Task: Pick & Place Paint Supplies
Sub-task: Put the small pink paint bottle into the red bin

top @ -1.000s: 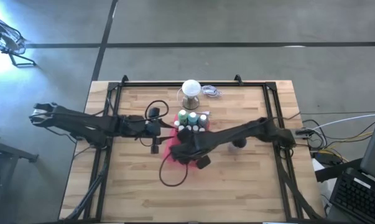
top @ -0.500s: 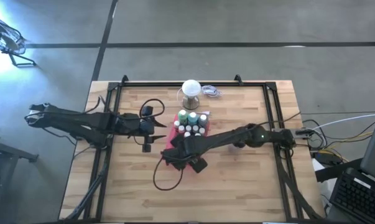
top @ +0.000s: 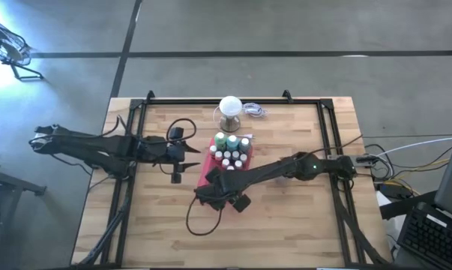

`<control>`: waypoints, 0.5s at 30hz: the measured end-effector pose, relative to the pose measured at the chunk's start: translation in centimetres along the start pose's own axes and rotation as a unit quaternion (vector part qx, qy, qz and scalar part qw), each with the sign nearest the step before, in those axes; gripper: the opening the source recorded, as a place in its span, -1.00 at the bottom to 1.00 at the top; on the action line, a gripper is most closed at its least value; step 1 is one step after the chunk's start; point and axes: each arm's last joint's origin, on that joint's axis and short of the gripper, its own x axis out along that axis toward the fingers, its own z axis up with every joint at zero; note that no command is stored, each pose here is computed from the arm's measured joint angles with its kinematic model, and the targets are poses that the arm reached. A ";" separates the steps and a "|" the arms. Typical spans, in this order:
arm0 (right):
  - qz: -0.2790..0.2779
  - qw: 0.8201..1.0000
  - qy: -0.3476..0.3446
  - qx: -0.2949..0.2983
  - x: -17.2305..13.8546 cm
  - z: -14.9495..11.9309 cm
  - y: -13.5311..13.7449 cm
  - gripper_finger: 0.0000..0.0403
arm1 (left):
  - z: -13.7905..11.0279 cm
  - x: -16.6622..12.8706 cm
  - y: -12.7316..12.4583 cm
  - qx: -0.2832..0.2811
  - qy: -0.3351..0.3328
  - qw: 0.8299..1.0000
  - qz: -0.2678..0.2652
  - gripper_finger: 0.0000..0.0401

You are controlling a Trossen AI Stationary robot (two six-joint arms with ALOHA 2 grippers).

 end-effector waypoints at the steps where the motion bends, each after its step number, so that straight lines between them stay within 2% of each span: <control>1: 0.000 1.000 0.000 -0.002 0.1 0.0 0.0 -0.11 | 0.0 0.0 0.0 0.001 -0.002 1.000 0.000 -0.07; 15: 0.013 0.999 0.032 -0.036 3.0 -0.4 0.8 -0.31 | 0.1 0.0 0.0 0.007 -0.004 1.000 0.000 -0.07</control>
